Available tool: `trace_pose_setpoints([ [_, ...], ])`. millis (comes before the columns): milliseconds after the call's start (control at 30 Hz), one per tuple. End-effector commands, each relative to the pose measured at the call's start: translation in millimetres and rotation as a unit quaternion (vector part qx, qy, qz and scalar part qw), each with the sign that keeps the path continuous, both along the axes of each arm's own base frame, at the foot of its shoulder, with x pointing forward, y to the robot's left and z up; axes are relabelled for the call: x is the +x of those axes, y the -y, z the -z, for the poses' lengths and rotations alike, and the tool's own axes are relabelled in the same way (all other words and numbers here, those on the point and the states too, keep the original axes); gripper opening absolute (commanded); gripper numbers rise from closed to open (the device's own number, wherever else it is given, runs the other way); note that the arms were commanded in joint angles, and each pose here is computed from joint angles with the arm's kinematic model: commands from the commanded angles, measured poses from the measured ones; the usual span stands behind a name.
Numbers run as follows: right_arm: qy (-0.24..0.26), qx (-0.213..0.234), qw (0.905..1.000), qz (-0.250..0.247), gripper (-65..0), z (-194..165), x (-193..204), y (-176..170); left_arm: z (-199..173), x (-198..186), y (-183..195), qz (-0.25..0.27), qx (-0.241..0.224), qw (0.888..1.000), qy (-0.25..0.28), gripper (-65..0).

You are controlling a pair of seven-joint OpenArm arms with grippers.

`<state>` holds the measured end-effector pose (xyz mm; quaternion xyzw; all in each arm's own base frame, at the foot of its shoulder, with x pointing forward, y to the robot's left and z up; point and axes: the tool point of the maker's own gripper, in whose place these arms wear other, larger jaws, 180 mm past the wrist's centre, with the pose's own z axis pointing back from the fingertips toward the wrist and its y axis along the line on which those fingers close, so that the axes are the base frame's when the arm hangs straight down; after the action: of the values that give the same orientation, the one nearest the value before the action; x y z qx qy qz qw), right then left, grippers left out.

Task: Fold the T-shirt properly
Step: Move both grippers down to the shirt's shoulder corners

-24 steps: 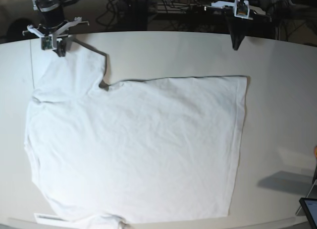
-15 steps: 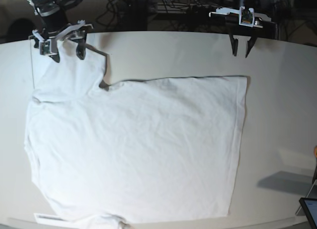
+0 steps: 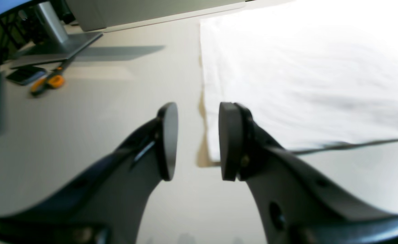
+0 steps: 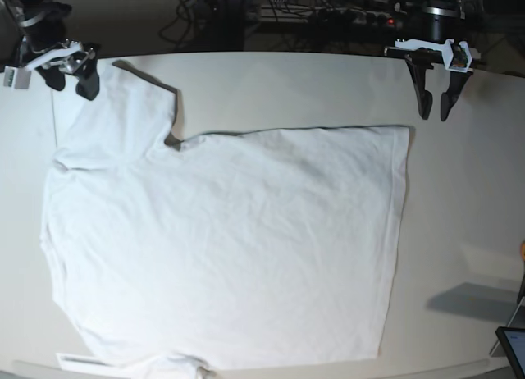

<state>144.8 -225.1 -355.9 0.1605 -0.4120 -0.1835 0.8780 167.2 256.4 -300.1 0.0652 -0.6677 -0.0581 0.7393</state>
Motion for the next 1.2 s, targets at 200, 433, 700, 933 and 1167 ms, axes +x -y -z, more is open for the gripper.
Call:
trace_pose_setpoints([
  [200, -0.017, 0.011, 0.9992, 0.036, -14.5, 10.9, -9.0, 19.0, -8.9, 0.0, -1.1, 0.001, 0.004, 1.000, 0.015, -44.7],
  [433, -0.038, 0.019, 0.9988, 0.024, -24.8, 16.9, -13.9, 12.3, -5.7, -2.3, -1.7, 0.000, 0.004, 1.000, 0.009, -44.7],
  [700, -0.043, 0.051, 0.9976, -0.019, -26.4, 24.9, -4.7, -21.8, 7.0, -9.1, -8.5, -0.009, 0.007, 1.000, -0.009, -44.7],
  [933, -0.069, 0.082, 0.9942, -0.012, -26.6, 49.2, -11.1, -27.4, 8.0, -9.2, -9.0, -0.010, 0.007, 1.000, -0.010, -44.7],
  [1167, -0.071, 0.088, 0.9935, -0.012, -27.0, 54.1, -8.7, -27.9, 7.9, -7.4, -9.6, -0.010, 0.007, 1.000, -0.009, -44.3],
])
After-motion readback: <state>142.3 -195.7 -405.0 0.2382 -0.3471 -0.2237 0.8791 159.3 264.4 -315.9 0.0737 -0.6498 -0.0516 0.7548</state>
